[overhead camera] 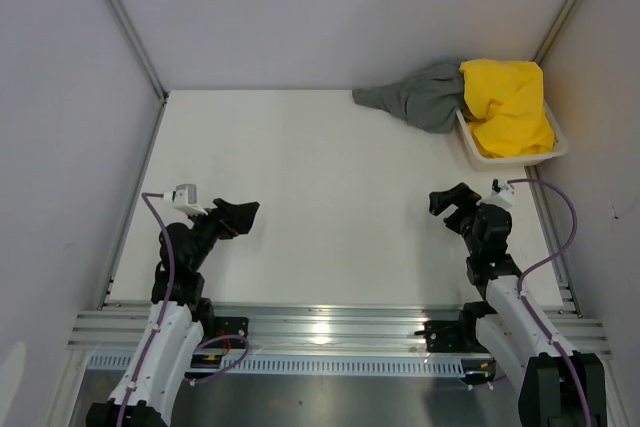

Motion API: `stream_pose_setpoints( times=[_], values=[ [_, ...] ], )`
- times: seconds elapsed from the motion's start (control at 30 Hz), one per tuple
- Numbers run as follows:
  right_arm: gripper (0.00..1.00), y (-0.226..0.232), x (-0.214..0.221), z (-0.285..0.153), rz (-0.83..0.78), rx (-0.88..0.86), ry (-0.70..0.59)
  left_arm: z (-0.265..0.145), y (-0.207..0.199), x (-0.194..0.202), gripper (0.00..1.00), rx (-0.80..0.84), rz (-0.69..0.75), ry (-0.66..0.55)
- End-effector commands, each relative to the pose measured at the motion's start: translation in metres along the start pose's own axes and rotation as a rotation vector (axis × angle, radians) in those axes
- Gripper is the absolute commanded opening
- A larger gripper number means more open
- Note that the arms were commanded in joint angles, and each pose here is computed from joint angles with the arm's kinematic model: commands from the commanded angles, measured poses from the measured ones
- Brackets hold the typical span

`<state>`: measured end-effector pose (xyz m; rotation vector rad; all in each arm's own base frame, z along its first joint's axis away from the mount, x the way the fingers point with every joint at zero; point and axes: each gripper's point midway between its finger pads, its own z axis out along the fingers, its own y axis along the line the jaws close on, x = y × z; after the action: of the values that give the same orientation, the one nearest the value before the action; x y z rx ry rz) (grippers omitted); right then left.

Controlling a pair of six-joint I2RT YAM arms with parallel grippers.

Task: Fold and stack the shorts
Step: Grab the shorts from the pile

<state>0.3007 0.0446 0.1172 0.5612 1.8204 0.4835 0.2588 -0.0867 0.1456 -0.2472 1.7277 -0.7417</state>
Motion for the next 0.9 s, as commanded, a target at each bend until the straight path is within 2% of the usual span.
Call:
stream_pose_setpoints(
  times=[0.0, 0.3, 0.4, 0.43, 0.5, 0.53, 0.73, 0.77, 0.87],
  values=[
    [0.99, 0.009, -0.015, 0.0, 0.006, -0.02, -0.051, 0.001, -0.005, -0.008, 0.99, 0.028, 0.018, -0.025],
    [1.0, 0.006, -0.019, 0.002, -0.022, 0.004, -0.057, 0.0, -0.005, -0.006, 0.99, 0.028, 0.019, -0.024],
    [1.0, 0.025, -0.039, 0.009, 0.002, -0.006, -0.05, 0.0, -0.007, -0.007, 0.99, 0.033, 0.017, -0.024],
    [1.0, 0.042, -0.062, 0.016, 0.001, -0.018, -0.069, 0.0, -0.007, -0.008, 0.99, 0.033, 0.013, -0.024],
    [0.99, 0.052, -0.08, 0.026, 0.017, 0.0, -0.076, 0.0, -0.007, -0.007, 0.99, 0.034, 0.011, -0.023],
    [0.99, 0.067, -0.099, 0.04, 0.019, -0.008, -0.089, 0.0, -0.008, -0.007, 0.99, 0.04, 0.011, -0.023],
    [0.99, 0.097, -0.144, 0.102, 0.099, 0.02, -0.116, 0.0, -0.006, -0.004, 0.99, 0.029, -0.003, -0.009],
    [1.0, 0.111, -0.165, 0.111, 0.114, 0.001, -0.156, 0.0, -0.006, -0.004, 0.99, 0.027, -0.003, -0.01],
    [0.99, 0.1, -0.158, 0.155, 0.155, 0.069, -0.137, -0.002, -0.008, -0.008, 0.99, 0.03, 0.0, -0.024]
  ],
)
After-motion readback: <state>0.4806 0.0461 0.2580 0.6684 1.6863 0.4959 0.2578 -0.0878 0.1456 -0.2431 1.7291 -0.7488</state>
